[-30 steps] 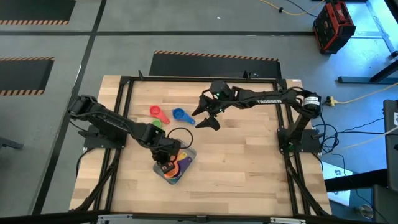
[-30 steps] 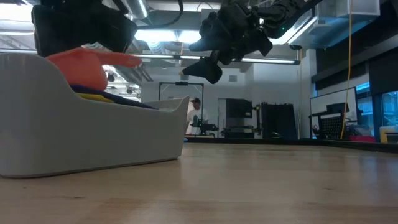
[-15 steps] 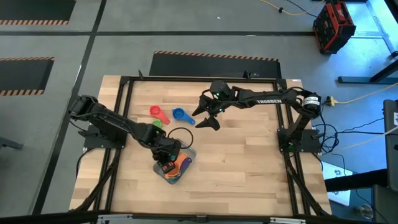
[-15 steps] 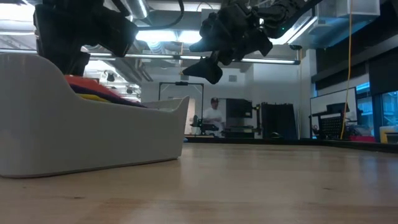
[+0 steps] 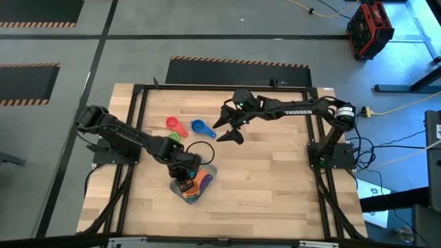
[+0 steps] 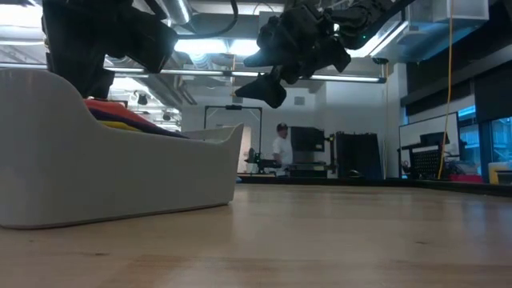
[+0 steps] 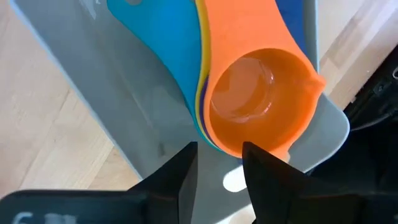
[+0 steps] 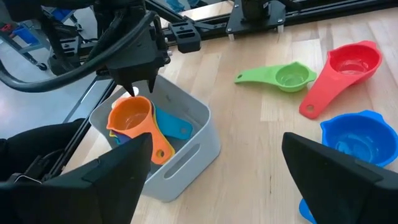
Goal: Nest measuring cups in basket
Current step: Stack the blue measuring cup into the orange measuring cup in the grey bin
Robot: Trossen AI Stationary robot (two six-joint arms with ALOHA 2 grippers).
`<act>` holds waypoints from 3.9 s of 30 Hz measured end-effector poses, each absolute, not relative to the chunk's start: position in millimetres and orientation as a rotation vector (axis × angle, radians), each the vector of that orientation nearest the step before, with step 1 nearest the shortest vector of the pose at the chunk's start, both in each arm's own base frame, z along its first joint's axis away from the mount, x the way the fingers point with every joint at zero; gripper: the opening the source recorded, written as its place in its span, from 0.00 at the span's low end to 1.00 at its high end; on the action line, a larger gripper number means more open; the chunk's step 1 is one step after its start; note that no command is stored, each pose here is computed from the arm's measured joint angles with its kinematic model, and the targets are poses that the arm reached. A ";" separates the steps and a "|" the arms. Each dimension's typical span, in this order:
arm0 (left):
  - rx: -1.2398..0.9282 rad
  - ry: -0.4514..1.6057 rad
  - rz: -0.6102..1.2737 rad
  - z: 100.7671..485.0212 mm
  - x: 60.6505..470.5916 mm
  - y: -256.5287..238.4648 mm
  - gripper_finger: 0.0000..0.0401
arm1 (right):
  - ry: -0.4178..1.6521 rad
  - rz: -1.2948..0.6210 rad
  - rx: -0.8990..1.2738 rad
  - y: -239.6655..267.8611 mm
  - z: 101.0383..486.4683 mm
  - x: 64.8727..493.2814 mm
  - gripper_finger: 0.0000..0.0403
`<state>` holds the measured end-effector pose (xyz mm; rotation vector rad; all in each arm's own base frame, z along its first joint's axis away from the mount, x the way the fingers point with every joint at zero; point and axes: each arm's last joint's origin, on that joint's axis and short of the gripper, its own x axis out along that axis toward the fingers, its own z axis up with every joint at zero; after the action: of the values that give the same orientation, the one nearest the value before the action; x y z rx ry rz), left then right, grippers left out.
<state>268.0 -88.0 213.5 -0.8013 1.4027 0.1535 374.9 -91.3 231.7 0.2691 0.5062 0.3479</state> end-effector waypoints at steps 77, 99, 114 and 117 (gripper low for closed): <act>-0.064 1.067 0.125 173.3 291.9 152.5 0.29 | 0.652 0.255 0.133 -1.4 260.3 297.4 0.90; 0.020 1.190 0.151 167.2 284.0 154.0 0.29 | 0.655 0.255 0.133 -1.4 260.1 297.2 0.90; -0.020 1.267 0.125 164.3 277.2 149.8 0.28 | 0.654 0.255 0.133 -1.4 260.2 297.2 0.90; -0.022 1.269 0.123 164.2 277.3 149.1 0.24 | 0.655 0.255 0.133 -1.4 260.2 297.2 0.90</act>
<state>277.3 149.1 164.2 -0.0215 1.2688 0.1234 297.2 -1.4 260.2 0.1331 0.6547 0.2553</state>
